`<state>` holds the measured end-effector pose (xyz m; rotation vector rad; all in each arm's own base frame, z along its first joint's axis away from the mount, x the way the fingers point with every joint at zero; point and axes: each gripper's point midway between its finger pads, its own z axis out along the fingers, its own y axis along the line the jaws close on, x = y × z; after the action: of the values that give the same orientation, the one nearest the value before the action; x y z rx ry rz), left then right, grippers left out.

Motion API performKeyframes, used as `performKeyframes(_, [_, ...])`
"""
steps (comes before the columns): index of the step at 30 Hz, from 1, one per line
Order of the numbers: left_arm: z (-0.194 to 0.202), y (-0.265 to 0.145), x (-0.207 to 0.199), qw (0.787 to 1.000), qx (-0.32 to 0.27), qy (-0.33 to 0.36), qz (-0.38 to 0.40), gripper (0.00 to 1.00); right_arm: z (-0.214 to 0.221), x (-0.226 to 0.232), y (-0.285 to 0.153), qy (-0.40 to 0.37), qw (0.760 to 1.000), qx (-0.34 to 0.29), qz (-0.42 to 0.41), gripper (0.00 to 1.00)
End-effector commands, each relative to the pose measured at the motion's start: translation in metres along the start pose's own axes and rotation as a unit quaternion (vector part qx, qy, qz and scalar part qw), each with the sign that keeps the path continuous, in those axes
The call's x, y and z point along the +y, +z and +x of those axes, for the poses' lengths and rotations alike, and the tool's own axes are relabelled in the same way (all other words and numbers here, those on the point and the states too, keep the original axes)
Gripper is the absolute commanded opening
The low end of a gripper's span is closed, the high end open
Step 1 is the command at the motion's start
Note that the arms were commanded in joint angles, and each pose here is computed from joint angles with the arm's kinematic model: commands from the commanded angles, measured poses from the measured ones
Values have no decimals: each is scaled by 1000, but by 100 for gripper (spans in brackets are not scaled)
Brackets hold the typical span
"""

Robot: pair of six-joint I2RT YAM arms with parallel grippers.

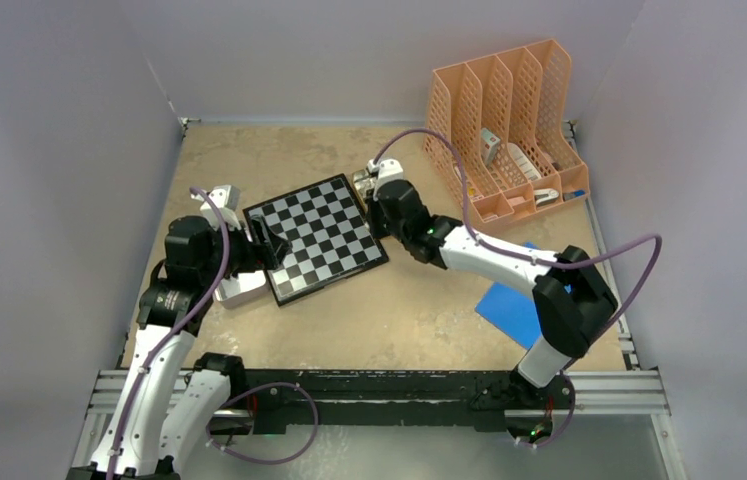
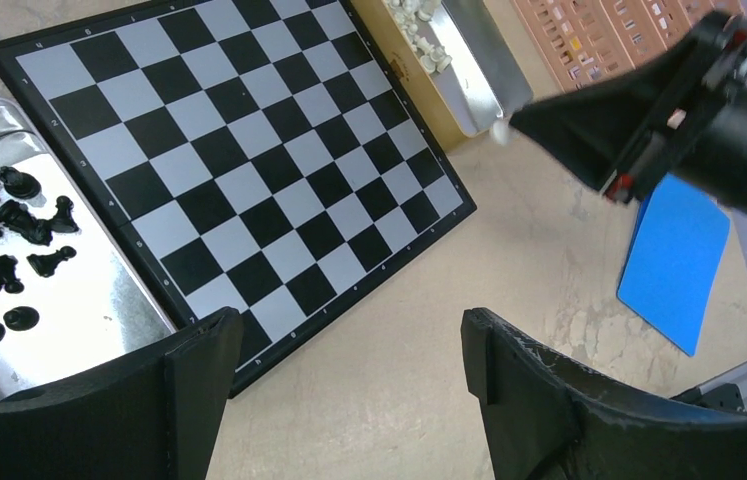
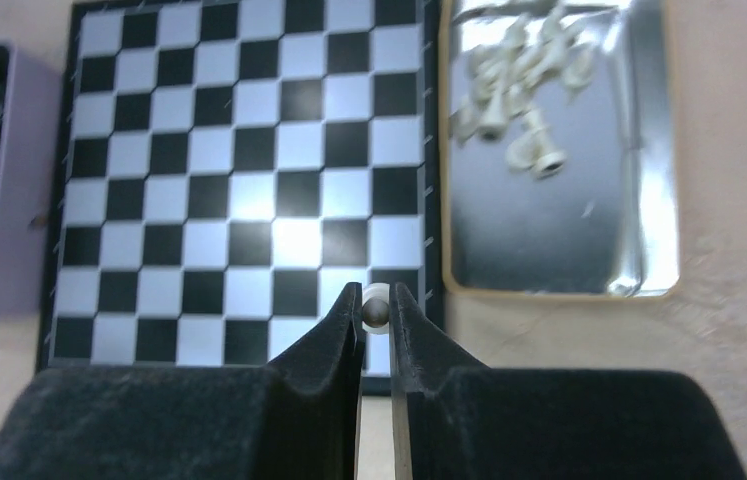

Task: Set up the chess pieces on the board
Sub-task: Pick up the chess piece from the storage box, then place the chess piece on the chessboard.

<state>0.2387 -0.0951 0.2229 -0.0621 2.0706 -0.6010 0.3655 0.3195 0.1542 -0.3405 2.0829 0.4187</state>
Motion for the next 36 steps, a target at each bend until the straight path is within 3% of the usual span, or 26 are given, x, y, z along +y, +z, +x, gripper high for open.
performKeyframes(1, [-6,-2,1,1000,-15,-5,-6,80,-2,38,-26,14,998,-22,-59,8])
performKeyframes(10, [-4,2,4,1000,-9,-8,-11,80,12,54,-35,6,996,-31,-82,8])
performKeyframes(18, [-2,5,12,999,-3,-15,-33,79,14,49,-21,-8,997,-42,-57,8])
performKeyframes(36, [-5,2,15,999,-10,-15,-43,79,65,46,5,-48,999,-25,-8,7])
